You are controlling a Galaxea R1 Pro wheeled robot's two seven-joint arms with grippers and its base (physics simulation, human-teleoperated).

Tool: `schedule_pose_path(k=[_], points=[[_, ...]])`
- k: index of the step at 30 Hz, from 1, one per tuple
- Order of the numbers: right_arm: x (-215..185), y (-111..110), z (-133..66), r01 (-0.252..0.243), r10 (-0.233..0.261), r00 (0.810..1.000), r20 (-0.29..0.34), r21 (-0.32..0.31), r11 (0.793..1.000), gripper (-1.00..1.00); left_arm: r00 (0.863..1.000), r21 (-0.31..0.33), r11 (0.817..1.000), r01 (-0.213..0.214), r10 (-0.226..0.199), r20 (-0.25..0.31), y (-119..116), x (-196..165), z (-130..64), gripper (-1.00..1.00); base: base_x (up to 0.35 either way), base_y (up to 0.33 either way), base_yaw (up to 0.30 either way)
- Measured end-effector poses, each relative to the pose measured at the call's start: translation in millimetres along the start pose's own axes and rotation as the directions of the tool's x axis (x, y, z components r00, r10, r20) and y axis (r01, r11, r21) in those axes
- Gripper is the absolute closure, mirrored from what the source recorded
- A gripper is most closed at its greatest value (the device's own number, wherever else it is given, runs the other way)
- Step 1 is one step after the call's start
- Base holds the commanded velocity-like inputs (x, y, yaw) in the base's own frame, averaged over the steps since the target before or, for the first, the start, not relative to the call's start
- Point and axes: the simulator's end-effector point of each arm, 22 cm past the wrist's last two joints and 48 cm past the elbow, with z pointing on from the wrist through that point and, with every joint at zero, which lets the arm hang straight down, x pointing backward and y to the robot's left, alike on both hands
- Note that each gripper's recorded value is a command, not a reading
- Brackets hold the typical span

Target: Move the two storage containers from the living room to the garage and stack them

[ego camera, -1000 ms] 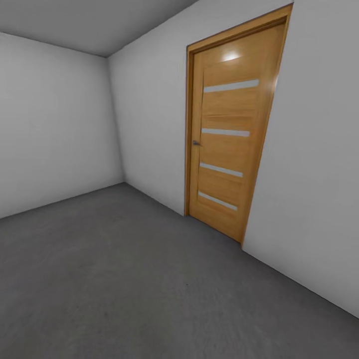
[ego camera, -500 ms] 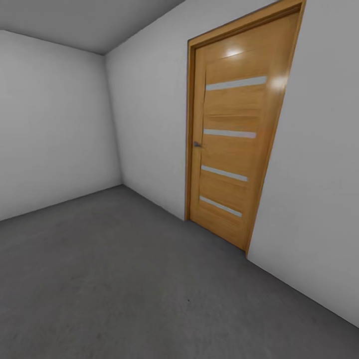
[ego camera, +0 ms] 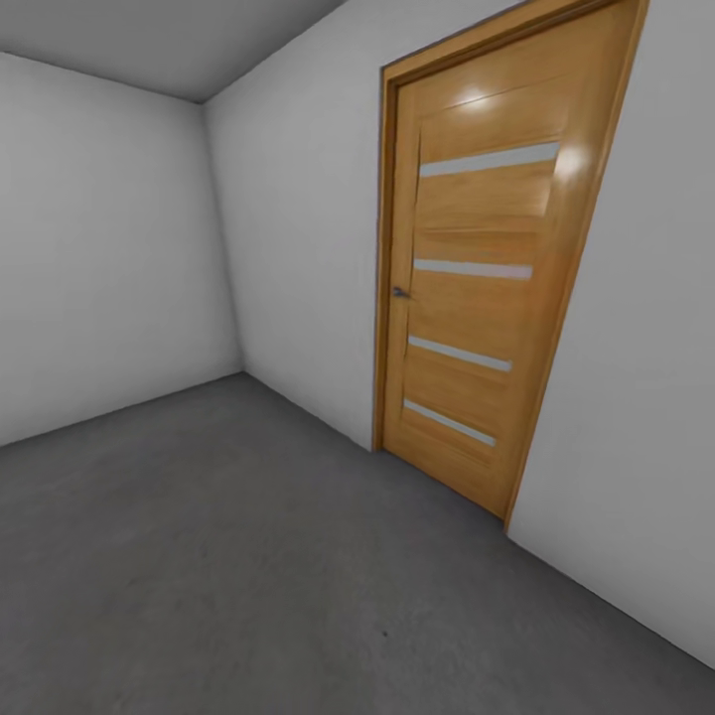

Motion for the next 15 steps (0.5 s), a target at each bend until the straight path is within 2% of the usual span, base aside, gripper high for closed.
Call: schedule_pose_path(k=[6,15], points=[[-0.7,4.3,-0.1,0.060,-0.060,0.998,0.004,-0.009,0.998,-1.00,1.000,0.000,1.000,0.000,0.000,0.000,0.0,-0.1,0.0,-1.00,0.331,0.084,0.000],[-1.1,3.8,-0.1,0.069,-0.069,0.998,0.005,-0.008,0.998,-1.00,1.000,0.000,1.000,0.000,0.000,0.000,-0.1,-0.1,0.0,-1.00,0.331,0.088,0.000]])
